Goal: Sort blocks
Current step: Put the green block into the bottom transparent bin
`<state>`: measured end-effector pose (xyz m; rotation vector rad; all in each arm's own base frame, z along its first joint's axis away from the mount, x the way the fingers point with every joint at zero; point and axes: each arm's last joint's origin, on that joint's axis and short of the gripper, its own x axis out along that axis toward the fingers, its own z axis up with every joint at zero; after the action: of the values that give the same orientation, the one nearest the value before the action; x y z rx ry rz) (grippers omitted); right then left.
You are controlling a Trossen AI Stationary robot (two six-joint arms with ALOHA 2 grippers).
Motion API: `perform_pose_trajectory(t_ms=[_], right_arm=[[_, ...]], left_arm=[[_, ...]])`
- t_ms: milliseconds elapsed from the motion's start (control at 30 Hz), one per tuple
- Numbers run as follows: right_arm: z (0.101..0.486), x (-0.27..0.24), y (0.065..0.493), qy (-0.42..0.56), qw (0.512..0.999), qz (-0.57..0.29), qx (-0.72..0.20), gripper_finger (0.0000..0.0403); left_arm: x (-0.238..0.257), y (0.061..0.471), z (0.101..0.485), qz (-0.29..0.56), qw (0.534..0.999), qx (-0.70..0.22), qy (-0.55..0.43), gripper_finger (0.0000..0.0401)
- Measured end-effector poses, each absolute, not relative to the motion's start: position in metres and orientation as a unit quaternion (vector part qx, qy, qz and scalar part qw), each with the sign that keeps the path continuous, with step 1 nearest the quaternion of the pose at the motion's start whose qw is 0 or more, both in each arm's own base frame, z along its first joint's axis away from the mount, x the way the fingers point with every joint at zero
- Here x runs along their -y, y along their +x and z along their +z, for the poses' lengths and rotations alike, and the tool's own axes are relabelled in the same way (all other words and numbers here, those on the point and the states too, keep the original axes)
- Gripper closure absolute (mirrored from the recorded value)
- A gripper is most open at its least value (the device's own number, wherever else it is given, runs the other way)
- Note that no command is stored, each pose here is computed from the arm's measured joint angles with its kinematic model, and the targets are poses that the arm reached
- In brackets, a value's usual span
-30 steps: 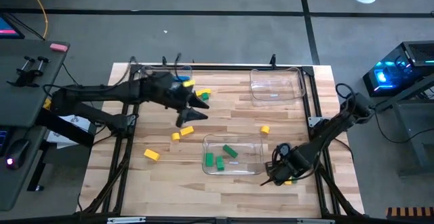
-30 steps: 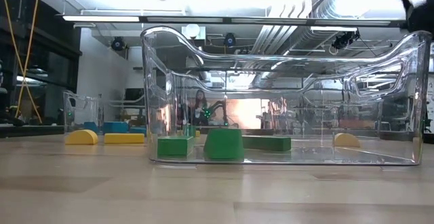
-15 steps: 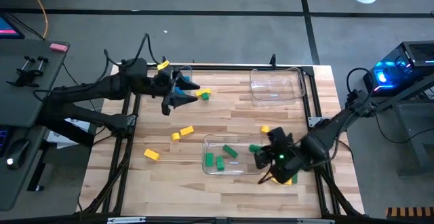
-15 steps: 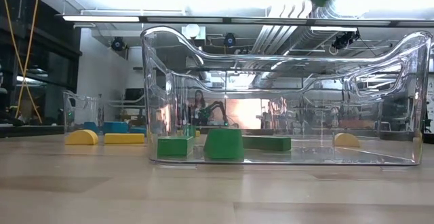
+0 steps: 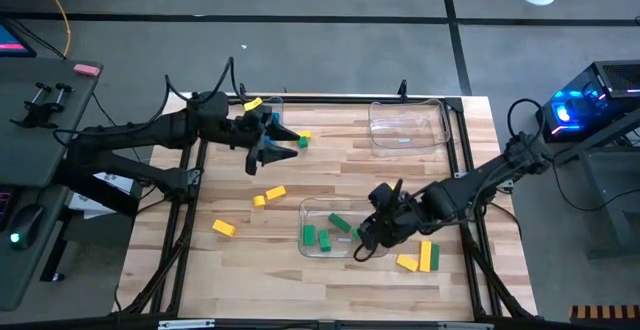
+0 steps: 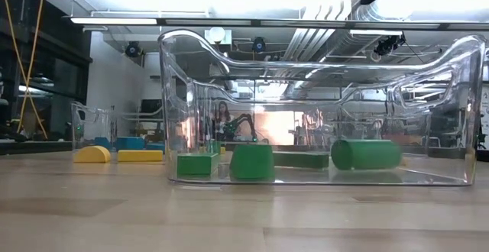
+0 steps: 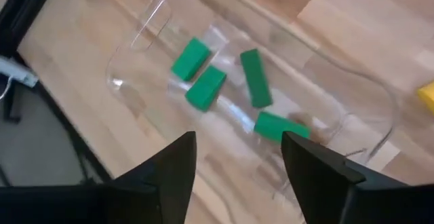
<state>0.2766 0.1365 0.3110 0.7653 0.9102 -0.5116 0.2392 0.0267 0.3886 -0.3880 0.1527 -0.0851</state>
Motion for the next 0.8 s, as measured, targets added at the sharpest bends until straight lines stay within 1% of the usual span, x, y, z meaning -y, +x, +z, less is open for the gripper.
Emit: perform_pose_trajectory(t_ms=[100,233,333,433,533,633,733,800], right_arm=[[0.311,-0.137,0.277,0.370,0.785,-0.215,-0.447,0.0181],[0.310,-0.146,0.271,0.397,0.746,-0.179,-0.504,0.0180],[0.306,-0.158,0.253,0.399,0.706,-0.210,-0.546,0.0179],[0.301,-0.171,0.223,0.380,0.660,-0.285,-0.582,0.0179],[0.301,-0.182,0.192,0.369,0.614,-0.357,-0.600,0.0179],[0.292,-0.189,0.166,0.404,0.572,-0.384,-0.602,0.0183],[0.269,-0.196,0.151,0.456,0.543,-0.391,-0.586,0.0204],[0.252,-0.196,0.145,0.472,0.528,-0.392,-0.587,0.0232]], left_arm=[[-0.027,0.239,0.389,-0.042,0.977,-0.077,-0.193,0.0162],[-0.027,0.239,0.387,-0.040,0.976,-0.086,-0.195,0.0162],[-0.027,0.238,0.386,-0.039,0.975,-0.092,-0.196,0.0162],[-0.027,0.238,0.384,-0.038,0.975,-0.101,-0.194,0.0162],[-0.027,0.238,0.382,-0.036,0.974,-0.108,-0.195,0.0162],[-0.027,0.238,0.382,-0.037,0.975,-0.110,-0.187,0.0162],[-0.027,0.238,0.382,-0.037,0.977,-0.110,-0.180,0.0162],[-0.027,0.238,0.382,-0.038,0.977,-0.110,-0.178,0.0162]])
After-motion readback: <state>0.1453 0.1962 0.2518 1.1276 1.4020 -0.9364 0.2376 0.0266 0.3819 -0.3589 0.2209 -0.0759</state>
